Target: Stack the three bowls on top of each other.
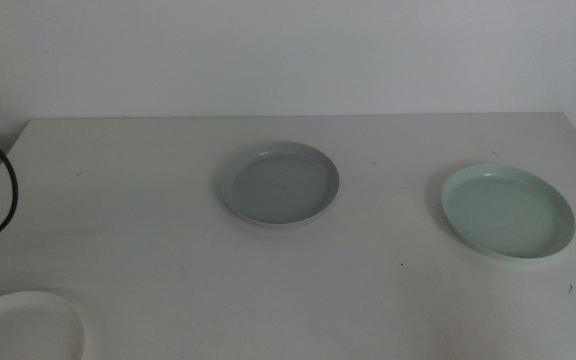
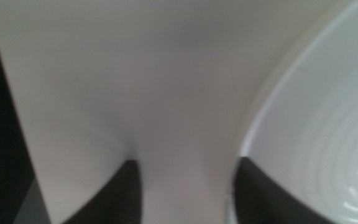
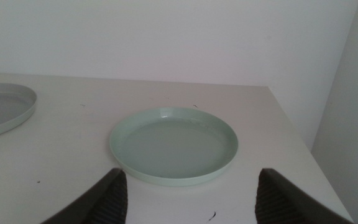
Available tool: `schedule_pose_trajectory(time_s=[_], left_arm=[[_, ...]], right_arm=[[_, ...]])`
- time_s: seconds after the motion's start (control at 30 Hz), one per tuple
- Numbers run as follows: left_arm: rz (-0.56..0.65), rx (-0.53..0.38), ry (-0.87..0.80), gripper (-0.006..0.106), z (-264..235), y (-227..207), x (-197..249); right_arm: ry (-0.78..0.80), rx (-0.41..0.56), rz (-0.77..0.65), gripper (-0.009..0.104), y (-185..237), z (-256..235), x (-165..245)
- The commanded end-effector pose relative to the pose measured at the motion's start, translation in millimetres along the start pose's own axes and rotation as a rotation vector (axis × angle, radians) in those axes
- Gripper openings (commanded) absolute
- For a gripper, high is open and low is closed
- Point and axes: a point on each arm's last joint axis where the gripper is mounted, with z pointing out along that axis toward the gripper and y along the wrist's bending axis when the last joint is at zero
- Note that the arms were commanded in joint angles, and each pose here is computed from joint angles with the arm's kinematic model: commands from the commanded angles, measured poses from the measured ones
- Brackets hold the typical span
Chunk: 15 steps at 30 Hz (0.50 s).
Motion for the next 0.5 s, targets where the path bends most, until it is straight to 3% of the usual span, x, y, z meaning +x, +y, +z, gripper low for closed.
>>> schedule_pose_trajectory(time_s=[0.0,0.23,0.47], left_arm=[[-0.009,0.015,-0.023,0.035,-7.0,-3.8,-2.4],[-0.028,0.007,-0.015,0.001,-7.0,-3.0,-1.7],[-0.061,0.02,-0.018,0.0,-19.4,-9.7,2.0]], right_arm=[[-0.11,-0.003,-0.016,0.052,0.5,-2.9,-10.1],[-0.11,-0.003,-0.016,0.052,0.5,-2.9,-10.1],[-0.11,-0.003,-0.016,0.052,0.5,-2.9,-10.1]])
